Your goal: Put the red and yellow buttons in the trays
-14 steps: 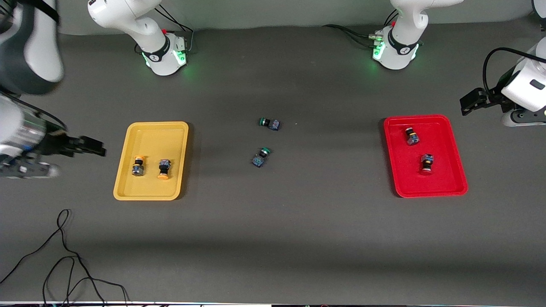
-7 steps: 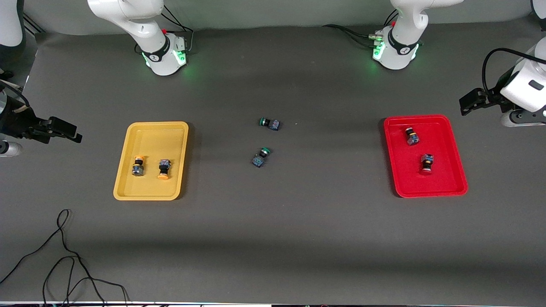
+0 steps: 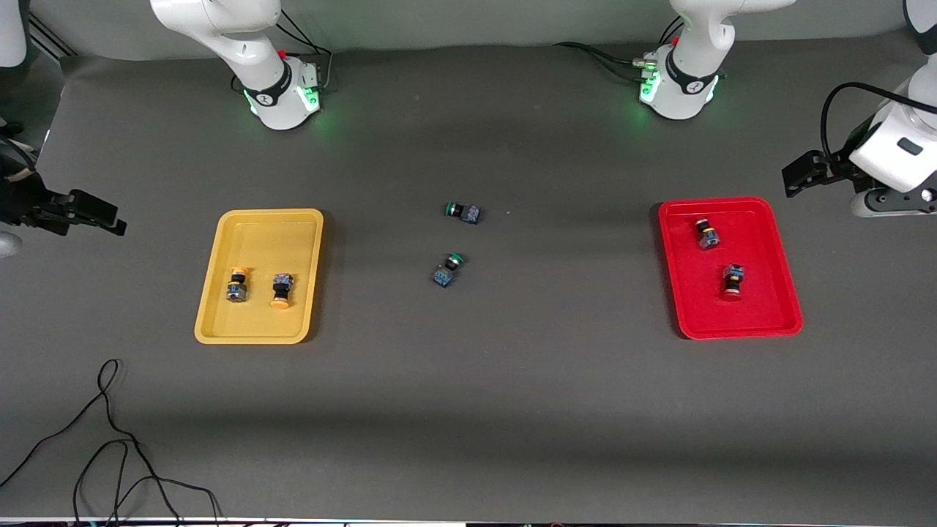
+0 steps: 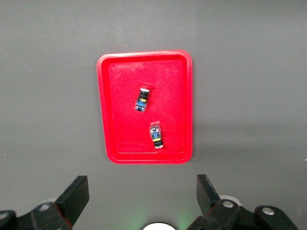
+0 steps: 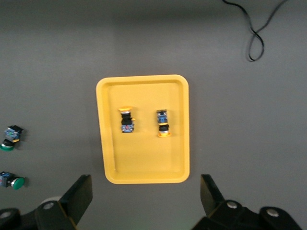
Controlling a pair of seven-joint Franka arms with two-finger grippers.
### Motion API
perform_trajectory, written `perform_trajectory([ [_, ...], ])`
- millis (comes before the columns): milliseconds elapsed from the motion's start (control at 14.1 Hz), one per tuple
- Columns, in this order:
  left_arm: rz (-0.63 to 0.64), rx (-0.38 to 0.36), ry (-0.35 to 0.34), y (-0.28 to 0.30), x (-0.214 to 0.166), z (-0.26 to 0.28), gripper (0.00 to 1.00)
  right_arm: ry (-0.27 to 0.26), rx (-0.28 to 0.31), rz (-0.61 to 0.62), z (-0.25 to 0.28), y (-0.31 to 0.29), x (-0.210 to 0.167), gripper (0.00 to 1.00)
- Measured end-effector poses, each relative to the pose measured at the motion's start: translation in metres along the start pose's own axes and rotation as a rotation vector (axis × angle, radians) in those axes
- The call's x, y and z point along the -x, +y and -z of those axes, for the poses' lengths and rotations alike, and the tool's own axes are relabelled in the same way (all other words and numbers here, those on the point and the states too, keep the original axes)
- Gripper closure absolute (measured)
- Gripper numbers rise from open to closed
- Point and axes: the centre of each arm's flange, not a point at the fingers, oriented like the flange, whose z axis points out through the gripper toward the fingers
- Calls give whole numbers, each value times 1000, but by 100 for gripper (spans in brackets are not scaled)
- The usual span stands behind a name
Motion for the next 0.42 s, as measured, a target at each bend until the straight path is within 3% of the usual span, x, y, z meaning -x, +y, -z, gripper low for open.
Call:
perform_trajectory([
  [424, 0, 0, -6, 0, 1, -1, 0, -11, 2, 0, -1, 0, 1, 0],
])
